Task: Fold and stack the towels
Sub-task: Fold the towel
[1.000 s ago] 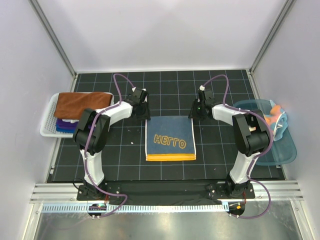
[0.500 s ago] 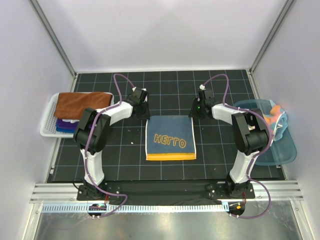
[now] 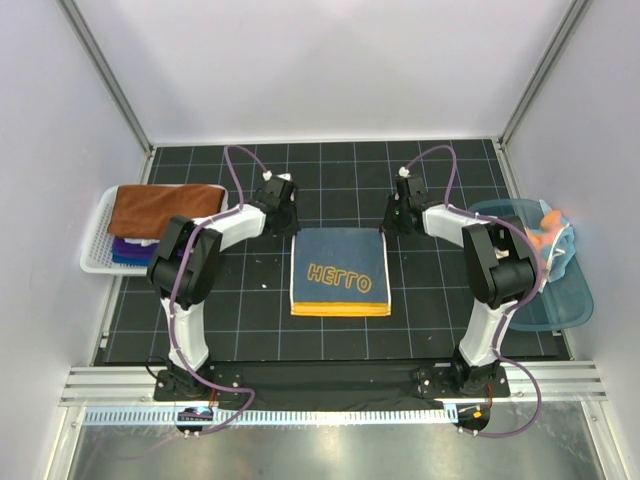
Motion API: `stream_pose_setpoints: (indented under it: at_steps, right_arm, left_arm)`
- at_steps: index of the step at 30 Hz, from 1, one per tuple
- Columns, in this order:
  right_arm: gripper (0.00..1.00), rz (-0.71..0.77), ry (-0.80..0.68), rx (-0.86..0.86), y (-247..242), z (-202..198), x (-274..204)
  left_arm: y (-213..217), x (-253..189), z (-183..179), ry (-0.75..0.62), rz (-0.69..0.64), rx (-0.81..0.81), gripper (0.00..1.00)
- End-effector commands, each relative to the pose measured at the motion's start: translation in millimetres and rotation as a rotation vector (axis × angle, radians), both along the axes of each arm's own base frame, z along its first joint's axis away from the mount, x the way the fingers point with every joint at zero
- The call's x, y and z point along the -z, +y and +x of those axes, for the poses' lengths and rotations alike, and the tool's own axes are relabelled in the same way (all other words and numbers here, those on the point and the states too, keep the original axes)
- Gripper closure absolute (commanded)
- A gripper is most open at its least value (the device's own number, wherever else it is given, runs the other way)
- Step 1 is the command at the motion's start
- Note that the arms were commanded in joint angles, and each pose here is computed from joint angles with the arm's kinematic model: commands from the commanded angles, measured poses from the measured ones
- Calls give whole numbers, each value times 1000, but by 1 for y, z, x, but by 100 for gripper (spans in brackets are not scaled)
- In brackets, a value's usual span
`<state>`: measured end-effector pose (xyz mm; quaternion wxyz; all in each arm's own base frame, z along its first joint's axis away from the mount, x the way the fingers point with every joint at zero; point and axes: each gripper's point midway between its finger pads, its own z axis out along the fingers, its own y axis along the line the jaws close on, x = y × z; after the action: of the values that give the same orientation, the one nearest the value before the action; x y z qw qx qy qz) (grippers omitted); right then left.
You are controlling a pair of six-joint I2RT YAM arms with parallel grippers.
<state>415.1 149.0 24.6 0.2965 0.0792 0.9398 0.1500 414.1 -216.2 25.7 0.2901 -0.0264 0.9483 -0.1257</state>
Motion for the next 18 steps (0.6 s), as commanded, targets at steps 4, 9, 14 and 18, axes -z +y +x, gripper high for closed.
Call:
stream_pose_setpoints:
  at_steps: [4,9,14,18]
  right_arm:
    - [91,-19,-139,12,1,36,-41]
    - [92,-12,-206,16,2,49,-62]
    - [92,-14,-249,19,-3,51,-76]
    - [92,-5,-271,13,-4,45,-84]
  left_arm:
    - [-2,-61,47,-231,-22,-38,100]
    - [-6,-78,60,-282,-66,-27,100]
    - [-5,-92,63,-301,-126,-10,100]
    - [0,-95,56,-295,-148,-14,100]
